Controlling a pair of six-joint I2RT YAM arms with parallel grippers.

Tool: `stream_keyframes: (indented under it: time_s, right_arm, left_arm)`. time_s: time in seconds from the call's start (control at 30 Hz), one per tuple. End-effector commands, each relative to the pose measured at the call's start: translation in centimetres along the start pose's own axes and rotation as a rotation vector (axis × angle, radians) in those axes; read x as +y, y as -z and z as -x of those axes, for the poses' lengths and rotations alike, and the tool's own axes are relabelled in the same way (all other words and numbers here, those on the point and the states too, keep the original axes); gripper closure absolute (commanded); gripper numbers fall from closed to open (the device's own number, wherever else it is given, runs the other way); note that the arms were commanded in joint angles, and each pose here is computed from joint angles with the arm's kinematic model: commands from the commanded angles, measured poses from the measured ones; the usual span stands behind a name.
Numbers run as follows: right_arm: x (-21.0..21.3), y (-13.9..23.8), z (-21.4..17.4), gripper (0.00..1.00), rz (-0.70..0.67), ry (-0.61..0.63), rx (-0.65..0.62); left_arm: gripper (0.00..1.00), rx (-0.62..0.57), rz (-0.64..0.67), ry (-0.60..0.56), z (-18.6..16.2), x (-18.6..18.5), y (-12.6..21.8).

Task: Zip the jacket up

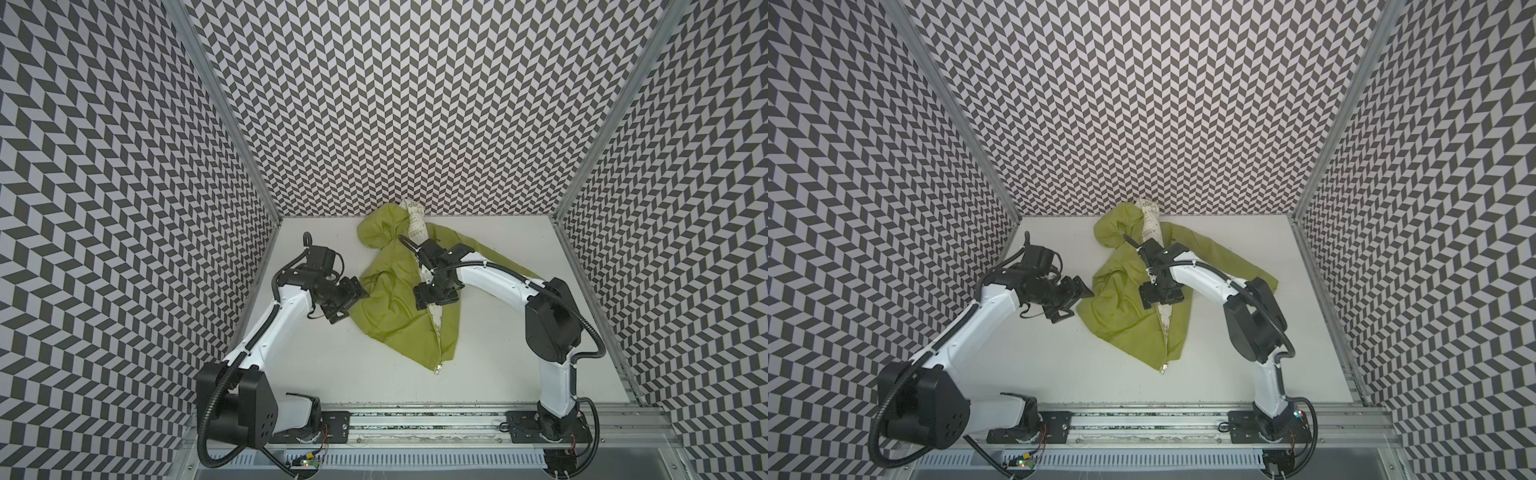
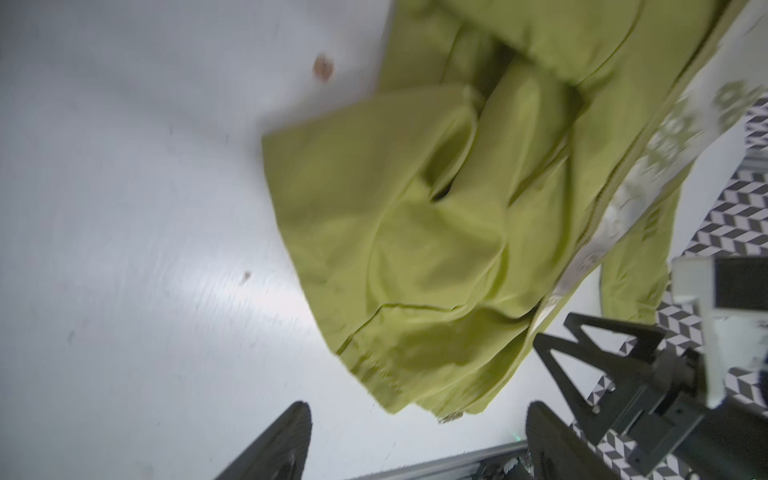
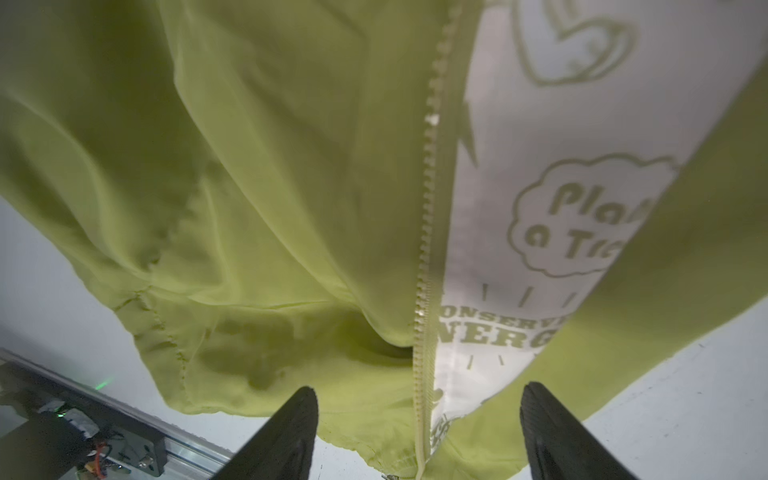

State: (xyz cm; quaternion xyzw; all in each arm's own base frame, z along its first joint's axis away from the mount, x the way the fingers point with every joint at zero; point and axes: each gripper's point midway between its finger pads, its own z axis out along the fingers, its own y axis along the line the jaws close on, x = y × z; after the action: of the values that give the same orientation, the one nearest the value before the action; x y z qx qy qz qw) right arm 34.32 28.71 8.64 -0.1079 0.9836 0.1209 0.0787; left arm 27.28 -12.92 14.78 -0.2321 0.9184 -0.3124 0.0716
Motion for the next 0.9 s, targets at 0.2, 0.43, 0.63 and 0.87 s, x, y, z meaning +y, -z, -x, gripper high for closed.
stream_keyframes:
  time_s: [0.2,0.43,0.63,0.87]
  right_arm:
    - [-1.8,1.6,3.5,0.27,-0.091,-0.062,-0.105]
    - [-2.0,6.5,11.8,0.28,-0.093,-0.090,-0.382]
    - [-2.9,8.3,18.2,0.33,-0.142,-0.143,-0.573]
    - [-2.9,5.6,22.2,0.22,-0.200,-0.090,-0.619]
  left_arm:
    - [0.18,-0.005,-0.067,0.072,-0.6,0.8,-3.5]
    - [0.22,-0.056,-0.030,-0.063,1.2,-0.9,-3.1]
    - [0.26,-0.027,0.048,-0.304,0.9,-3.8,-4.8]
    - [0.21,0.005,0.056,-0.514,-0.5,-7.2,-8.1]
